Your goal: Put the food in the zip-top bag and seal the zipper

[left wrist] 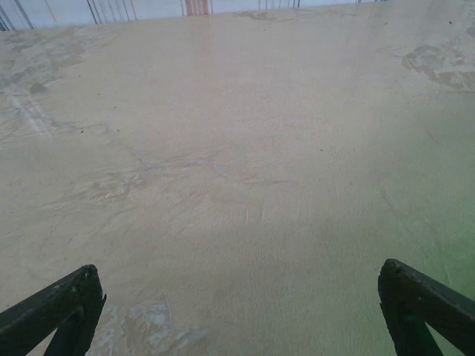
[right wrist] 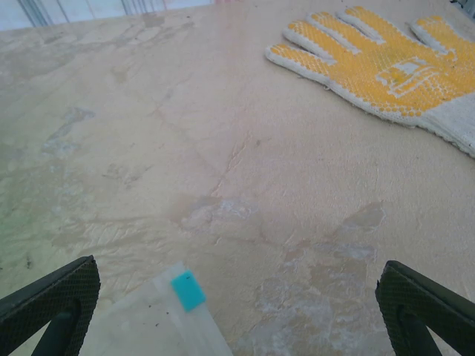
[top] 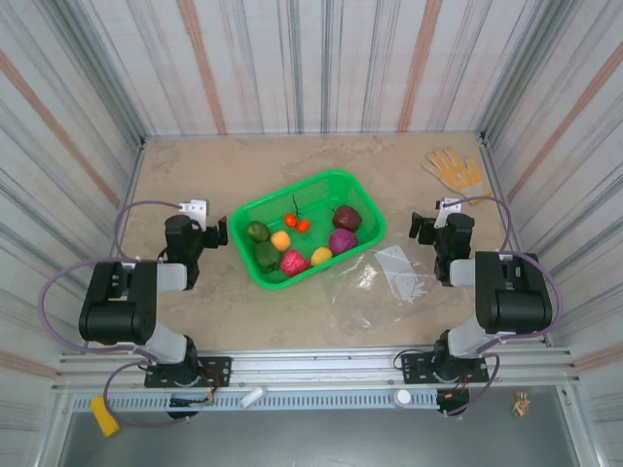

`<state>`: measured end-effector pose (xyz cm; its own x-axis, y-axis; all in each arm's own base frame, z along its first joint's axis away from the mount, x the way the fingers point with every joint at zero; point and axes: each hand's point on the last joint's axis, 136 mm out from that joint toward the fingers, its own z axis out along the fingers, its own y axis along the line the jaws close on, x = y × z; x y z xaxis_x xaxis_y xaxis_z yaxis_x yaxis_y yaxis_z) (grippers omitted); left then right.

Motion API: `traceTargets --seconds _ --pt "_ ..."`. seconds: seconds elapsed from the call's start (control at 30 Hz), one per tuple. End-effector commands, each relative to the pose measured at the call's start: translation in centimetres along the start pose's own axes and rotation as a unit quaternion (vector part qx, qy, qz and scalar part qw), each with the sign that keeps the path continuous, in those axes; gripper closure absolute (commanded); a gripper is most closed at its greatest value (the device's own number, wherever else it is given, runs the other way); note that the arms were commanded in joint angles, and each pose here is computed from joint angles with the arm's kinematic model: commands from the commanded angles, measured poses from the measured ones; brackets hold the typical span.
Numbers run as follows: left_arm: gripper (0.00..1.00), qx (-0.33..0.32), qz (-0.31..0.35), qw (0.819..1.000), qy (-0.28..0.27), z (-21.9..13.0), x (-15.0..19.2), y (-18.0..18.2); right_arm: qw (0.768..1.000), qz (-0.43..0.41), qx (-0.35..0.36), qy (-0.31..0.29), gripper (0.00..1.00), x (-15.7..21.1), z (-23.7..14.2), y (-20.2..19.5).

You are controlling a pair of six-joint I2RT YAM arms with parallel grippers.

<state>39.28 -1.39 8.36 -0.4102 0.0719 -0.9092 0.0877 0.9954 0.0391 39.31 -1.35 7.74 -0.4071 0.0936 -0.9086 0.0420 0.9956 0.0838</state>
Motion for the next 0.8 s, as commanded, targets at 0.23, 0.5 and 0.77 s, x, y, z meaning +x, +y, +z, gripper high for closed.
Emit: traceTargets --seconds 0.23,0.5,0.77 --pt "0.01 0.022 0.003 1.0 -0.017 -0.09 -0.9 -0.42 1.0 0.006 0.004 -0.005 0.01 -0.49 0.11 -0.29" --pt "0.01 -0.013 0.031 0.999 -0.027 -0.43 -0.95 -0.72 1.0 0.006 0.004 -0.005 0.01 -0.46 0.09 -0.22" --pt "0.01 -0.047 0.04 0.997 -0.043 -1.06 -0.92 -0.53 1.0 0.007 0.002 -0.005 0.01 -0.46 0.09 -0.28"
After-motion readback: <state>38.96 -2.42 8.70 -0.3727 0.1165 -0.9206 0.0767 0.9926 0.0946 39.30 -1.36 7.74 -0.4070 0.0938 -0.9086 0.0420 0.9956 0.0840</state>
